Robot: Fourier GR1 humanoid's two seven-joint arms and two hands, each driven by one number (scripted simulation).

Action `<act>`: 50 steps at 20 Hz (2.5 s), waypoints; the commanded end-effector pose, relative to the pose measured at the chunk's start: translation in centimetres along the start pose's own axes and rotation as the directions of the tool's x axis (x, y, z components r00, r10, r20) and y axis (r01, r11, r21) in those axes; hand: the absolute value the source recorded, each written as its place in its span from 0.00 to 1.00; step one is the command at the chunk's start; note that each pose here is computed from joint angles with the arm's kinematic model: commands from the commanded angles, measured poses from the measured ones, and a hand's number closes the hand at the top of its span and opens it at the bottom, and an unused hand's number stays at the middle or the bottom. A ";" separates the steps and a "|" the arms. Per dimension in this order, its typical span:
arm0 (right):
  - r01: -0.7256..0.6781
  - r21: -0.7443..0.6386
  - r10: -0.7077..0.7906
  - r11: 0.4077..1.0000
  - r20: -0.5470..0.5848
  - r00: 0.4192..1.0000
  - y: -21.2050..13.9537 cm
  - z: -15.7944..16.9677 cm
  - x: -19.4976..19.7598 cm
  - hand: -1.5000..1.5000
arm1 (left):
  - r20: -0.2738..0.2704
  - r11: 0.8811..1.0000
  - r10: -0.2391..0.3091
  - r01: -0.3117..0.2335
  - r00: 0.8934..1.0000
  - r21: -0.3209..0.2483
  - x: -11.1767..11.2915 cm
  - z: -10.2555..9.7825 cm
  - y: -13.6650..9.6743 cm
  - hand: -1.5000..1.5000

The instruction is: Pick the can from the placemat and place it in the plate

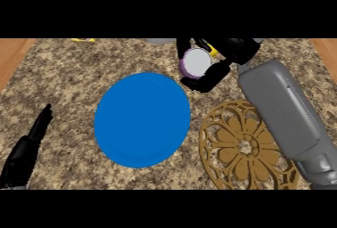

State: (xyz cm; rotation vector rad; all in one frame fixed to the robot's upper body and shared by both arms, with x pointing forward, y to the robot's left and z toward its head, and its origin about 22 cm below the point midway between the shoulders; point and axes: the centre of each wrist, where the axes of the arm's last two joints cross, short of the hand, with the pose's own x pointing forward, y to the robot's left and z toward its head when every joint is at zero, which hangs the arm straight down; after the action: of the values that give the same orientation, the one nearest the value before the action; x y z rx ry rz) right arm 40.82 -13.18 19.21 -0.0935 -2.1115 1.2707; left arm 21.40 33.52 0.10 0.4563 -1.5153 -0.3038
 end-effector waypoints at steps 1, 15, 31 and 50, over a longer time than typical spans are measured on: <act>0.052 0.044 -0.052 0.998 -0.010 0.999 3.3 -3.5 3.7 1.00 | 0.009 1.000 -0.014 0.014 1.000 0.008 0.4 -1.2 -0.4 0.50; 0.029 0.282 0.007 0.959 -0.126 0.992 14.2 -6.0 4.0 1.00 | 0.016 1.000 0.003 -0.002 1.000 -0.019 0.2 -1.4 0.1 0.50; 0.378 -0.063 -0.380 0.924 -0.268 0.885 16.3 -4.2 2.4 0.00 | 0.016 1.000 0.011 -0.010 1.000 -0.022 0.7 -1.4 -0.9 0.50; 0.578 -0.386 -0.661 0.719 -0.127 0.739 2.3 5.0 -10.9 0.00 | 0.027 1.000 0.002 -0.002 1.000 0.003 0.1 -1.5 -0.6 0.50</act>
State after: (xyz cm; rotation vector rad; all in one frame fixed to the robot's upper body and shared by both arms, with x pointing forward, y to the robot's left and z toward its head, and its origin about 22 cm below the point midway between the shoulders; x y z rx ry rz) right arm 44.96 -14.89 9.59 0.2618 -1.8173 0.4969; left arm 22.75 33.06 0.35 0.4485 -1.5400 -0.3166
